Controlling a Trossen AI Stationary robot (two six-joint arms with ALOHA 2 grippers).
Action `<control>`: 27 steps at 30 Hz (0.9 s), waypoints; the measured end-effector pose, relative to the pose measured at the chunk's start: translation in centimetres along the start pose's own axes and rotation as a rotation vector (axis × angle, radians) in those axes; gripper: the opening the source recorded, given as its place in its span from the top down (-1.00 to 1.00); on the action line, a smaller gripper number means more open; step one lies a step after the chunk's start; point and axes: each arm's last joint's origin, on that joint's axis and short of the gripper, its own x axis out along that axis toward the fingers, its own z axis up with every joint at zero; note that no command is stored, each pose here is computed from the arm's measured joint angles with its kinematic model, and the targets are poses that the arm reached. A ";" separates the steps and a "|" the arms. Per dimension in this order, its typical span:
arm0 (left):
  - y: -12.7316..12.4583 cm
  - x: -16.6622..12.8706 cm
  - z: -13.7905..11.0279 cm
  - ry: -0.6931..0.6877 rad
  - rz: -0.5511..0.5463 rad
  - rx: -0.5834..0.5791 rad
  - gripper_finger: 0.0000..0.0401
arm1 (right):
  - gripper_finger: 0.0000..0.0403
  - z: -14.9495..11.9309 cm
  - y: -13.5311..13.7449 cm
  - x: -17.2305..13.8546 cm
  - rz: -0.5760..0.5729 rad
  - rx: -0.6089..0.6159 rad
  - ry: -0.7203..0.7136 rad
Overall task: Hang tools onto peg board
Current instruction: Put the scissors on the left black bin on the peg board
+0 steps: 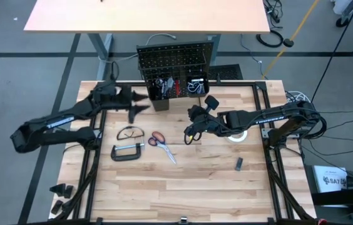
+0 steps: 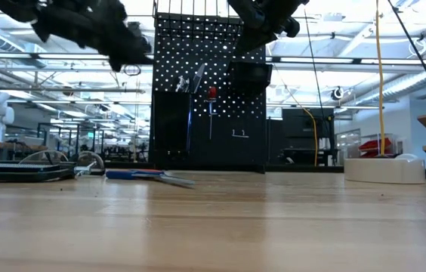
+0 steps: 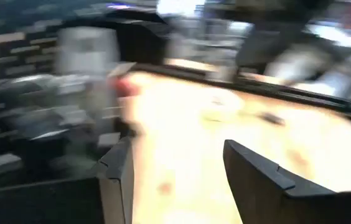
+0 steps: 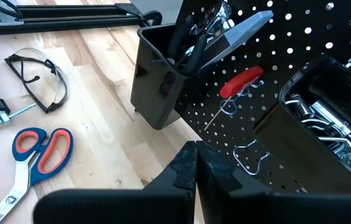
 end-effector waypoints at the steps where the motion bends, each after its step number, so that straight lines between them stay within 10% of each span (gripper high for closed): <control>1: -0.4 -0.5 0.1 -0.005 -0.067 0.014 0.11 | 1.00 0.0 0.0 0.0 0.000 0.000 0.000; 12: -4.0 -4.5 -0.1 -0.108 -0.581 0.181 0.94 | 1.00 0.0 0.0 0.0 0.003 -0.017 0.001; 21: -6.5 -6.5 0.0 -0.186 -1.077 0.298 1.00 | 1.00 0.0 0.1 0.0 0.015 -0.019 0.004; 27: -8.1 -8.1 0.2 -0.243 -1.174 0.376 1.00 | 1.00 -0.4 0.8 0.5 0.128 -0.029 0.045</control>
